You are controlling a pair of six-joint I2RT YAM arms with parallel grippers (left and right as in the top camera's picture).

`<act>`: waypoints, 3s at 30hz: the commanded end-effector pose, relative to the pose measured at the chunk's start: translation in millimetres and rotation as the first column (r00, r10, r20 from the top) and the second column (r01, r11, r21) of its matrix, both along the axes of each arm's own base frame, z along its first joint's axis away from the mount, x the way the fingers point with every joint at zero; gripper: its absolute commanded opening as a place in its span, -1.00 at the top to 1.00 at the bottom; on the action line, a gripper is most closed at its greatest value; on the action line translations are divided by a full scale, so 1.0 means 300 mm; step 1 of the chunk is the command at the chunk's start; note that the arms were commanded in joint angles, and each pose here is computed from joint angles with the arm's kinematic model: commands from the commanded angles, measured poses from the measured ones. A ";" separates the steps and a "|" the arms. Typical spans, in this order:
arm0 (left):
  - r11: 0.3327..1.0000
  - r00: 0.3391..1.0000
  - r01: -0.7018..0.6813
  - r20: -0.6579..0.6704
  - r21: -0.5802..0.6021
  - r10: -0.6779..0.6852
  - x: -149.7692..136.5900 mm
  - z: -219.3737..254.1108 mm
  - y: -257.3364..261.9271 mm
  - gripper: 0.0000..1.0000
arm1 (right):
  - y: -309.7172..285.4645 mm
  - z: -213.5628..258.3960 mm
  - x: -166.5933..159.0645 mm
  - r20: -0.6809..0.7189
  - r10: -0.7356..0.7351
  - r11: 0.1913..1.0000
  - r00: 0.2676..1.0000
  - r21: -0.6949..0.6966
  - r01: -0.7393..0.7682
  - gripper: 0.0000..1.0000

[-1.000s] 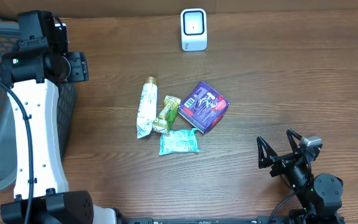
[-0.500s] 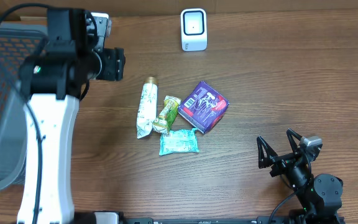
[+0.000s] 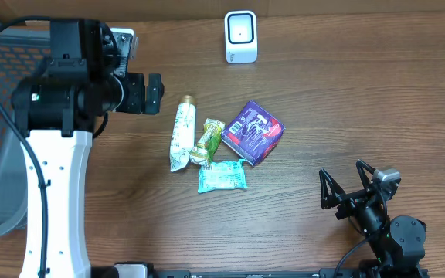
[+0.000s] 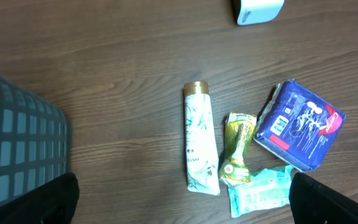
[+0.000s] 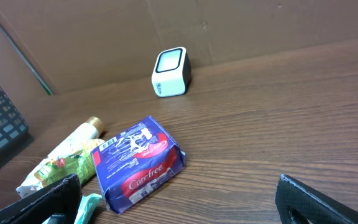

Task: Scan the item barcode
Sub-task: 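Raise the left gripper and park it above the basket, then reach the right gripper toward the purple pad pack, then grasp the purple pad pack with the right gripper and lift it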

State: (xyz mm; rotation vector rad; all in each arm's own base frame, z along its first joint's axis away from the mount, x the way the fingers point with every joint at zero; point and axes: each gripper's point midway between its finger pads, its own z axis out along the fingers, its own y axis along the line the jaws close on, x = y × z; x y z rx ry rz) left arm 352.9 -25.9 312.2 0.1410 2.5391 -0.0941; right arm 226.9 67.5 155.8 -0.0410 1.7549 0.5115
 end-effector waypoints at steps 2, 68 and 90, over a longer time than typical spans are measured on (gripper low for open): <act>1.000 1.000 0.002 -0.006 -0.016 -0.002 0.012 -0.006 -0.007 -0.99 | 0.004 0.006 -0.007 -0.003 0.006 1.000 1.000 -0.001 -0.006 -1.00; 1.000 1.000 0.001 -0.010 -0.016 -0.001 0.014 -0.010 -0.007 -0.99 | 0.368 -0.261 0.616 -0.595 0.508 0.828 0.623 0.138 -0.543 -0.66; 1.000 1.000 0.002 -0.010 -0.016 -0.002 0.014 -0.010 -0.007 -0.99 | 0.453 -0.414 0.553 -0.675 0.532 0.805 0.512 0.214 -0.553 -0.16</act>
